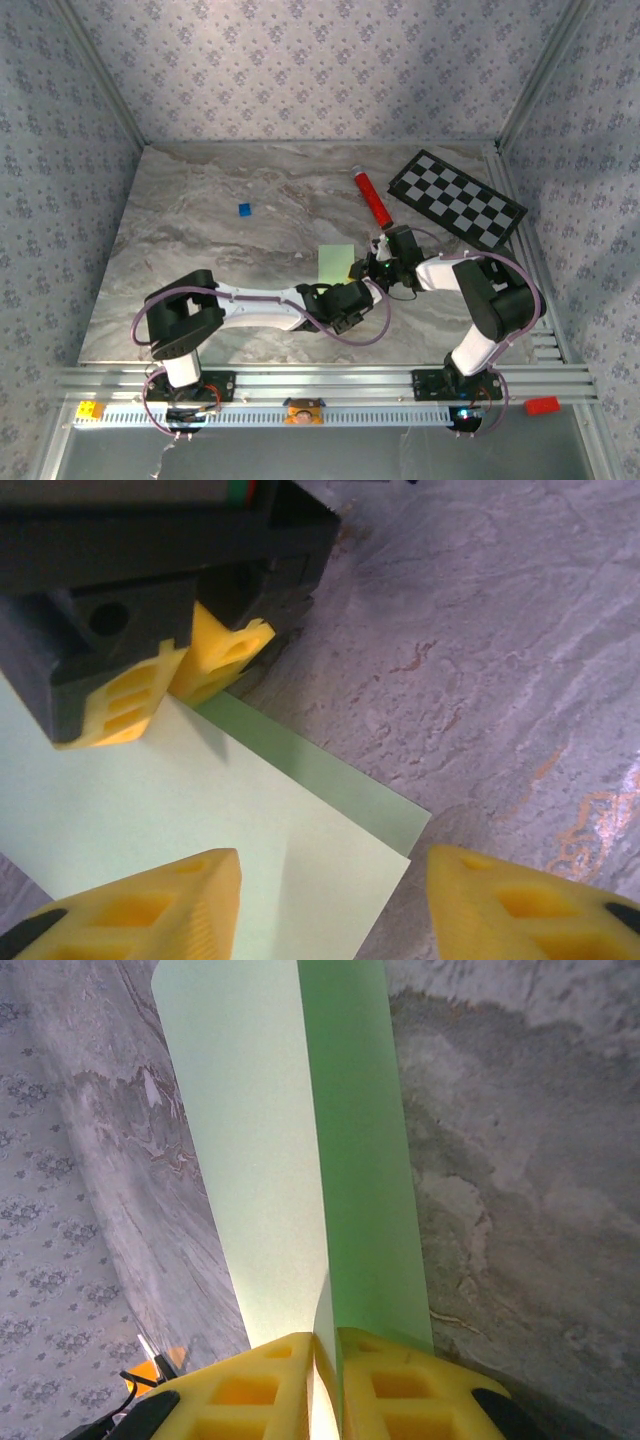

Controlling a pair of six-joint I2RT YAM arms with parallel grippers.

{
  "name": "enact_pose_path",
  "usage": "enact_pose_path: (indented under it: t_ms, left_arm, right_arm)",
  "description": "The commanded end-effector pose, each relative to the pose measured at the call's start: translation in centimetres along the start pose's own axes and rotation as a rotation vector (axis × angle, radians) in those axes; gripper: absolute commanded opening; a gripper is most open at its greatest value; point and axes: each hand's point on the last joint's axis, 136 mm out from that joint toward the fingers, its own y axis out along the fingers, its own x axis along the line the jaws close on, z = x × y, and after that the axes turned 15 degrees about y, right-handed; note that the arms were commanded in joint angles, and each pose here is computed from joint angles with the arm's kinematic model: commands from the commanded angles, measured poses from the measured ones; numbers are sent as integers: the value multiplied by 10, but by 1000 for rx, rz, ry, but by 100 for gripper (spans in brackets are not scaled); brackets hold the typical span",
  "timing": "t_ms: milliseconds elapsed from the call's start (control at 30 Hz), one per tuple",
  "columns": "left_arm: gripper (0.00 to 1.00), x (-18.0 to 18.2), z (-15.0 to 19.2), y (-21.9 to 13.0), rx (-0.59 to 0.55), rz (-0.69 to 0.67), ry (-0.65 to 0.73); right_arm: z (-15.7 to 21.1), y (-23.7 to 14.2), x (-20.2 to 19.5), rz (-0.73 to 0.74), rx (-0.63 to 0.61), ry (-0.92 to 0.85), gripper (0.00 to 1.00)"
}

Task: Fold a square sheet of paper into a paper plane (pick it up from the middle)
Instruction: Fold the triangle a second time at the center of the table.

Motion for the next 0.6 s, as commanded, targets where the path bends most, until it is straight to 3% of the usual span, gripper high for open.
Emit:
enact_pose_path:
  t_ms: [0,267,567]
  left_arm:
    - [42,-2,-5,1,-13,-8,7]
    - [12,2,-8,-2,-20,-22,5]
    - [0,7,-13,-12,-68,46,-84]
  right_arm:
    - [2,-5,2,-9,1,12,15]
    - [1,-6,2,-5,-3,11,16]
    - [-4,-17,-5,62,-68,-5,22]
